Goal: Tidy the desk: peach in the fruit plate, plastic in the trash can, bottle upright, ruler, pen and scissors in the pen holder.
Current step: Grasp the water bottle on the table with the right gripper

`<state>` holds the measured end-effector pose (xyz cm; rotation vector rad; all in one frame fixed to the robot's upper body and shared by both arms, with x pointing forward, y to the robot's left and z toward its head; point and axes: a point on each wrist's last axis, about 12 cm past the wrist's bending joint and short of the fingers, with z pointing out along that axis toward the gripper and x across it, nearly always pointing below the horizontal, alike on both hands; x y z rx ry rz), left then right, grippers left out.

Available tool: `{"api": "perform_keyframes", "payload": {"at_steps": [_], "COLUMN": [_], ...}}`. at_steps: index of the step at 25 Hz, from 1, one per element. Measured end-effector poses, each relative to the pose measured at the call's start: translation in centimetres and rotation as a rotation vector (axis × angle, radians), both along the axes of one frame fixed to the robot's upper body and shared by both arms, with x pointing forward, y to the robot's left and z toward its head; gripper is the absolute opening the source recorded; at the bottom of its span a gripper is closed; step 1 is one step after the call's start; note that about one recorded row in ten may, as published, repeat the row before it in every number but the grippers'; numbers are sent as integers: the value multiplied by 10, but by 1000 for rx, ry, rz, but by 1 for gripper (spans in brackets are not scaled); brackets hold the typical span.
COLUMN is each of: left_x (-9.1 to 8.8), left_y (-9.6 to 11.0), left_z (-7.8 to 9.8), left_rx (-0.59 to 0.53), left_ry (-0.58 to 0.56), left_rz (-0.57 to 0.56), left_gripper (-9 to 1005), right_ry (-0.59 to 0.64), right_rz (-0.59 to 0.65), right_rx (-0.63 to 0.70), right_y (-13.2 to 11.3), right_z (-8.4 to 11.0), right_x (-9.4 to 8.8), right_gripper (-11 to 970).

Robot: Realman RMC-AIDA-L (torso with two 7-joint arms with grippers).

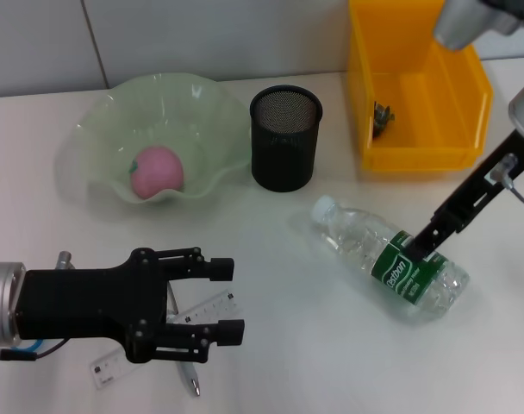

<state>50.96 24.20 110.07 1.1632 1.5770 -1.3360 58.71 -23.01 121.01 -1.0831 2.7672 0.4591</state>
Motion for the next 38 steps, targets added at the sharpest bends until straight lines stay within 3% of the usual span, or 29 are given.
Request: {"api": "perform_keyframes", "payload": {"at_steps": [10,24,38], "left_x": [0,-4,-4], "left_y": [7,34,33], "left_z": [-4,-8,-6], "left_rx": [32,211,203], "left_ry": [-31,-106,-115], "left_rz": [31,88,77], "left_gripper": [734,729,724], "right_ry": [5,26,22], "right_rz": [17,36,39], "right_rx": [-66,-69,-102], "right_y": [2,8,9], "right_z": [-8,-16,-25], "right_x": [1,4,9], "right_gripper": [783,784,784]}}
